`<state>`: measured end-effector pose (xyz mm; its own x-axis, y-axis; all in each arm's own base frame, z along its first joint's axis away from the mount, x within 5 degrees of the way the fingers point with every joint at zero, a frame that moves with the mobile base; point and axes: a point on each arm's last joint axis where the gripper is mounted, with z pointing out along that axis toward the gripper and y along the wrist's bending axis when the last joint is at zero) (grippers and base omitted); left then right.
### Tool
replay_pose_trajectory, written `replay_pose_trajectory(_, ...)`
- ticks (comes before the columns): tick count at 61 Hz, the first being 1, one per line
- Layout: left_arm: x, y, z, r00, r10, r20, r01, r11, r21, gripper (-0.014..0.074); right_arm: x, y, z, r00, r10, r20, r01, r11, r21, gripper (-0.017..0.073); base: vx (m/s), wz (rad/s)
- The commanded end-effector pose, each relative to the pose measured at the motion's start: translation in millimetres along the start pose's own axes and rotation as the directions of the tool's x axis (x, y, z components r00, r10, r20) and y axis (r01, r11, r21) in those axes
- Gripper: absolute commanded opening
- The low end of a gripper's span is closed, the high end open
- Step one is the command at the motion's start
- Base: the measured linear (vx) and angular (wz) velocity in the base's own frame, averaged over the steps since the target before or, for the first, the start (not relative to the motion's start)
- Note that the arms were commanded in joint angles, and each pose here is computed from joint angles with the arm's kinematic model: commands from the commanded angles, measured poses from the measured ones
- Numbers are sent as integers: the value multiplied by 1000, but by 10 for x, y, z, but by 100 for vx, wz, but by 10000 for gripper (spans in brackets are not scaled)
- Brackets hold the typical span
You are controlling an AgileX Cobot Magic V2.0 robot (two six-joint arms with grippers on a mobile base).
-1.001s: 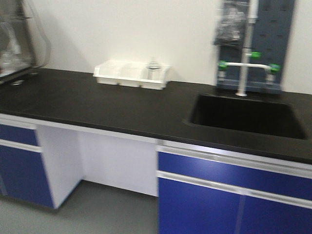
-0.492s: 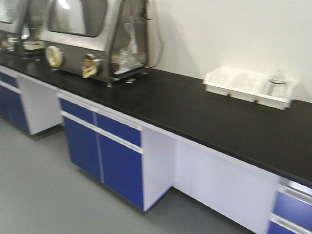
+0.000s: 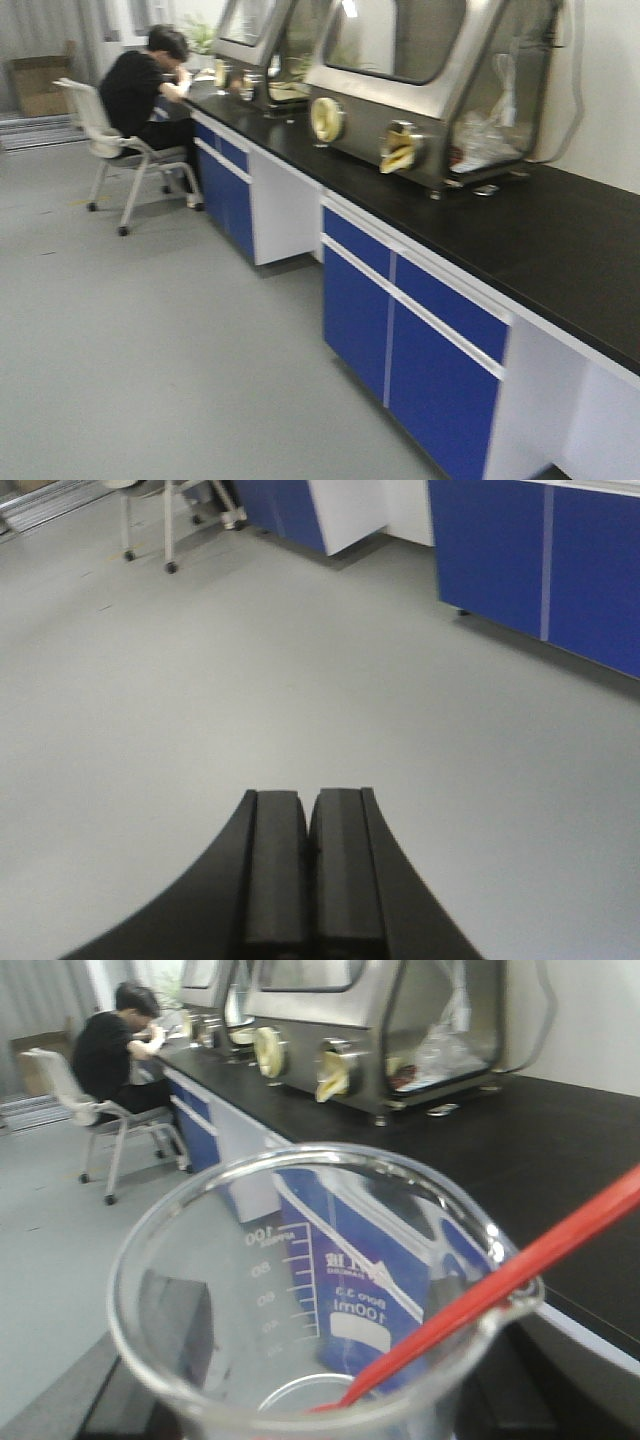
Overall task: Grab beaker from right and move to left
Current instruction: 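Drive the base to the bench with white trays, holding the beaker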
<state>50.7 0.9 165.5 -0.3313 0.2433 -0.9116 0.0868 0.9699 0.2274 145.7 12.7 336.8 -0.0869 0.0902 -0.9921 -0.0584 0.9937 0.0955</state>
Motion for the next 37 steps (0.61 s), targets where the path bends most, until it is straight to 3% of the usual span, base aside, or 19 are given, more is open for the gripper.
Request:
replay_pose_trajectory(1, -15, -5, 17, 998, 2, 65, -1, 1000, -4, -6, -134, 57, -21, 998, -10, 67, 14, 998, -53, -3, 33, 54)
replay_pose_trajectory(20, -15, -5, 17, 998, 2, 65, -1, 1000, -4, -6, -134, 57, -21, 998, -10, 67, 14, 998, -53, -3, 37, 31)
replay_pose_trajectory(37, -15, -5, 17, 998, 2, 65, -1, 1000, -4, -6, -134, 57, -21, 998, -10, 67, 14, 998, -53, -3, 42, -21)
